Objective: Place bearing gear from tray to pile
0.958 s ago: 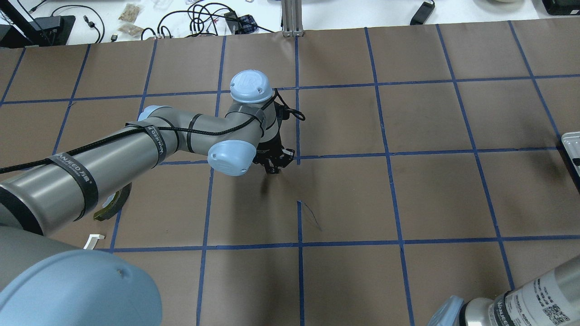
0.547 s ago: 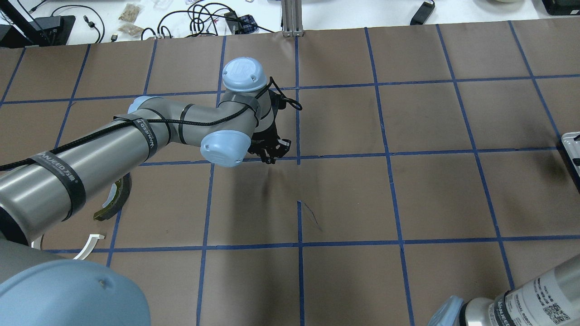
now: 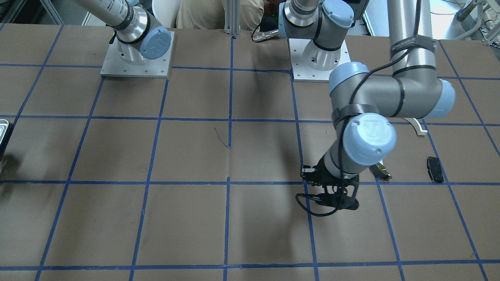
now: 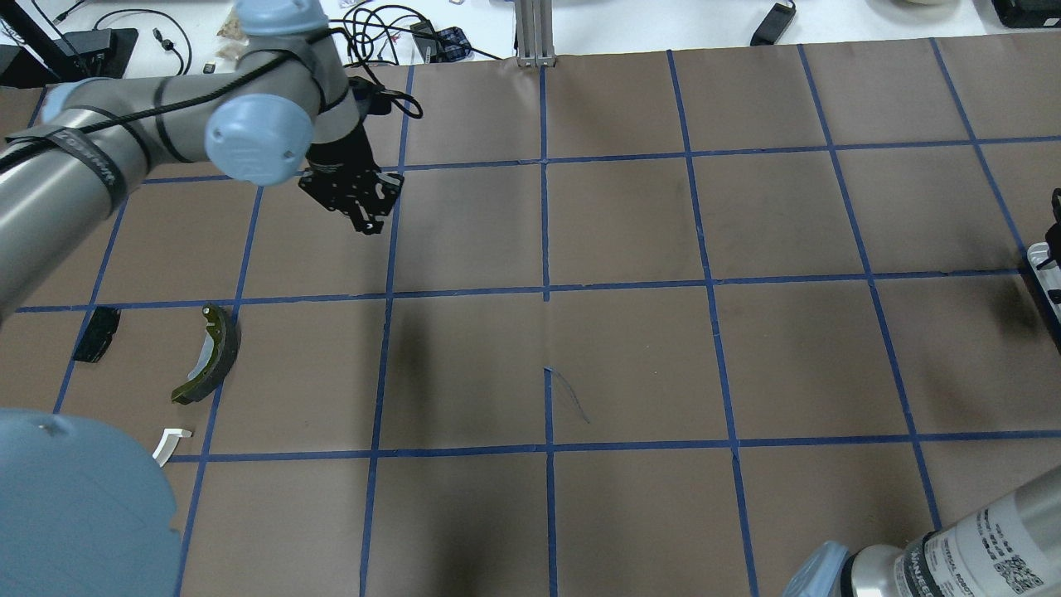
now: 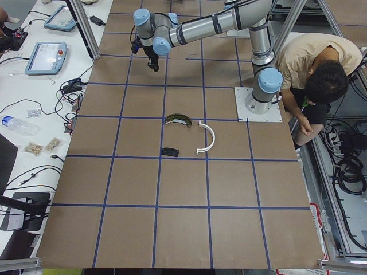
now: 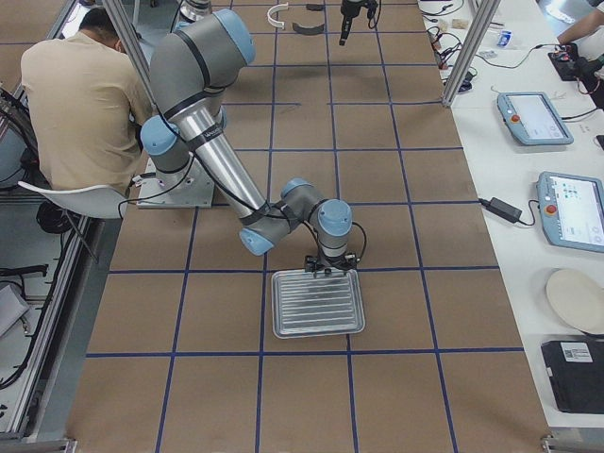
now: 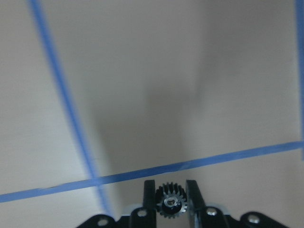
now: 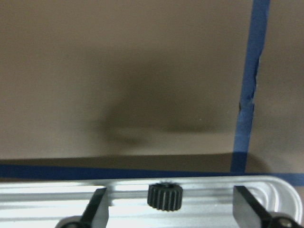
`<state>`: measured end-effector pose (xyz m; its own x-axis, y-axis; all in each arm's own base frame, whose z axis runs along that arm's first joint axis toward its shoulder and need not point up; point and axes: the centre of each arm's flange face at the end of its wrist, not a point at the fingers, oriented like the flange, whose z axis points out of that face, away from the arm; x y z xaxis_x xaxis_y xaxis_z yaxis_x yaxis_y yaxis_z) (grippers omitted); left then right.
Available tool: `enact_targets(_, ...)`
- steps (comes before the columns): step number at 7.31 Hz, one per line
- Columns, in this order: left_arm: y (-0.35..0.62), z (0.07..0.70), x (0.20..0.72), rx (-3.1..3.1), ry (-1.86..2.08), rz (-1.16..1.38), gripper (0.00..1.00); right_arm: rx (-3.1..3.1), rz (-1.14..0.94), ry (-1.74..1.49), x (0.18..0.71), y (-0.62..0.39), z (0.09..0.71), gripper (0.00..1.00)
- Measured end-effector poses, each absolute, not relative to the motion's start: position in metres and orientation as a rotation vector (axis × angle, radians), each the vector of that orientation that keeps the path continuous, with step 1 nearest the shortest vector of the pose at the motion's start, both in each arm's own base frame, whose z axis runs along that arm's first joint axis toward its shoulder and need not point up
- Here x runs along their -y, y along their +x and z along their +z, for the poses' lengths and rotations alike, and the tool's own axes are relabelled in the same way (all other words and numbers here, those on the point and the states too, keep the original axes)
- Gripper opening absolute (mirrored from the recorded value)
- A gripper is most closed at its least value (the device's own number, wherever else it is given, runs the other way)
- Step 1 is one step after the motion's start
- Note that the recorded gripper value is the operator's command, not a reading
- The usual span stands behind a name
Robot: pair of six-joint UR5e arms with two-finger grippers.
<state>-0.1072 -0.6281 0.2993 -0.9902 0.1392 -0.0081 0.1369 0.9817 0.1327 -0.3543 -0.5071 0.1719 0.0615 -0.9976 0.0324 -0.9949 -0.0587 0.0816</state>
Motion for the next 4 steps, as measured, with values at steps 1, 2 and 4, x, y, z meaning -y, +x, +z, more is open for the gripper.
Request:
enact_targets(1,-0.06,0.305,0.63,-3.106,0.182,0.227,0.0,2.097,-0.045,2.228,0.507,-0.354,0.172,0.65)
enact_targets(2,-0.015,0.307,0.629,-3.099,0.144,0.249,0.0,2.1,-0.039,2.226,0.507,-0.353,0.171,0.44)
enact_targets(4,0.076,0.305,0.616,-3.072,0.061,0.299,0.0,2.103,-0.046,2.219,0.507,-0.354,0.173,0.09)
